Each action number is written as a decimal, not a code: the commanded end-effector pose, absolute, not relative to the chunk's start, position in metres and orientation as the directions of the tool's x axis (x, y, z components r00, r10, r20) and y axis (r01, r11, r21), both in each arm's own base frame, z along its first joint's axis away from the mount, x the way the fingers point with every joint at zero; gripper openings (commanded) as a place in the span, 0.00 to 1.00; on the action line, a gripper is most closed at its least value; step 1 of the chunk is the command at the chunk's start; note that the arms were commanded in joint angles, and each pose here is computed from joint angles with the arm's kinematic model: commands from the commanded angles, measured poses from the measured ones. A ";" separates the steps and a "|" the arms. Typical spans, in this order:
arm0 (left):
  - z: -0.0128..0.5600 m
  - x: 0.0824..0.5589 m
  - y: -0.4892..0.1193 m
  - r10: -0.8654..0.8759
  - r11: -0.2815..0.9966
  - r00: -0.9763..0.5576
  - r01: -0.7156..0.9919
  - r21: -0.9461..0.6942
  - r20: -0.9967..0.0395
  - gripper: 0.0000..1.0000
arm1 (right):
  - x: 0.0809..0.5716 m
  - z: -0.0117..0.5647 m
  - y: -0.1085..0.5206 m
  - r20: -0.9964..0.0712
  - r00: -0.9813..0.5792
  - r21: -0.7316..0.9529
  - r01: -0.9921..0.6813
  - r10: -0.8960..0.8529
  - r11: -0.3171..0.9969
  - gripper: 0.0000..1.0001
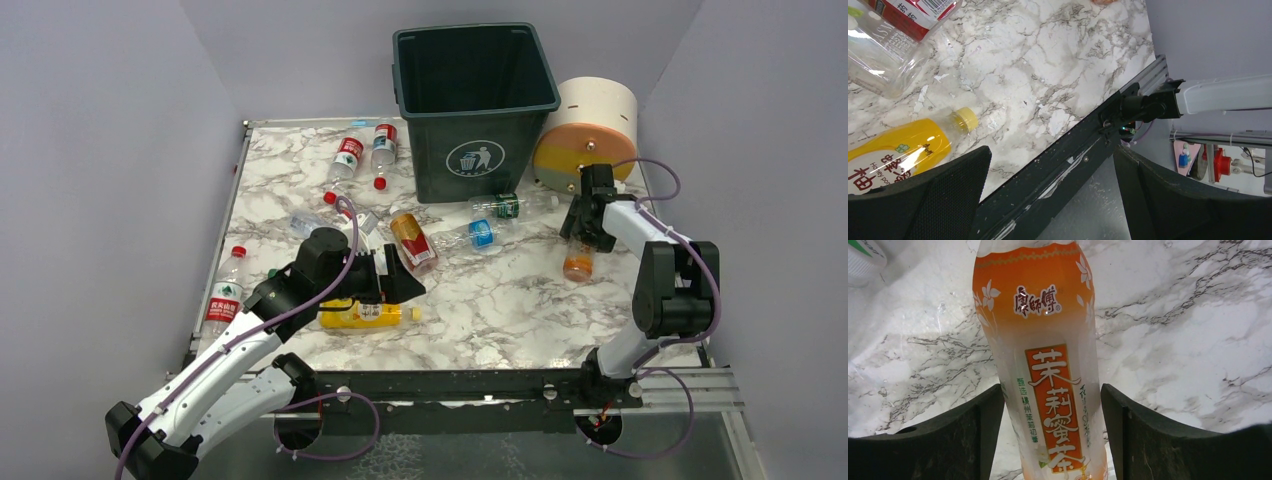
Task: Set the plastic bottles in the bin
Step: Pick up the plastic bottle at the center of the board, then place the plastic bottle in the trash bin.
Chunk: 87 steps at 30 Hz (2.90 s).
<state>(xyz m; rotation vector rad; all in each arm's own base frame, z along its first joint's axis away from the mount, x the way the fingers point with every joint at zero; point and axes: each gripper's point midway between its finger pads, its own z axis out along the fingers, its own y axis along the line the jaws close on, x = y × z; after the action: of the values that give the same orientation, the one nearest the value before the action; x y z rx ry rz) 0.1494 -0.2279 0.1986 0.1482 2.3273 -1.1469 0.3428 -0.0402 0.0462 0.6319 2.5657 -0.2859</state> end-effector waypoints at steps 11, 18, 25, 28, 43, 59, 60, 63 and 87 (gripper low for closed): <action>0.197 0.151 -0.228 -0.147 0.627 -0.844 0.323 -0.708 -0.516 0.99 | 0.327 0.053 -0.012 -0.473 -0.785 0.057 0.426 0.400 0.903 0.50; 0.198 0.153 -0.230 -0.149 0.624 -0.843 0.325 -0.711 -0.517 0.99 | 0.309 0.073 0.015 -0.460 -0.778 0.205 0.377 0.429 0.903 0.50; 0.196 0.153 -0.231 -0.156 0.619 -0.843 0.323 -0.716 -0.515 0.99 | 0.289 0.099 0.049 -0.446 -0.782 0.337 0.304 0.435 0.891 0.49; 0.196 0.154 -0.231 -0.156 0.618 -0.843 0.324 -0.716 -0.515 0.99 | 0.280 0.110 0.060 -0.447 -0.785 0.372 0.272 0.428 0.887 0.49; 0.194 0.158 -0.235 -0.152 0.617 -0.844 0.326 -0.717 -0.514 0.99 | 0.265 0.142 0.083 -0.452 -0.790 0.470 0.185 0.415 0.863 0.49; 0.176 0.156 -0.238 -0.151 0.606 -0.856 0.315 -0.730 -0.495 0.99 | 0.253 0.178 0.127 -0.438 -0.814 0.613 0.040 0.381 0.789 0.49; 0.174 0.156 -0.239 -0.150 0.604 -0.857 0.315 -0.732 -0.493 0.99 | 0.252 0.180 0.130 -0.438 -0.816 0.619 0.031 0.377 0.785 0.49; 0.168 0.154 -0.240 -0.144 0.598 -0.862 0.315 -0.737 -0.486 0.99 | 0.249 0.183 0.138 -0.438 -0.823 0.633 0.004 0.363 0.774 0.49; 0.115 0.153 -0.249 -0.118 0.571 -0.880 0.319 -0.757 -0.460 0.99 | 0.229 0.140 0.229 -0.449 -0.884 0.598 -0.187 0.133 0.779 0.49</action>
<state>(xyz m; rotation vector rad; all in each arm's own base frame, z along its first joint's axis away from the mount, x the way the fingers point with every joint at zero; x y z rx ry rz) 0.1473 -0.2385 0.1051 0.1337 2.4086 -1.1938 0.2159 0.2140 0.1341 -0.0148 2.5678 0.8904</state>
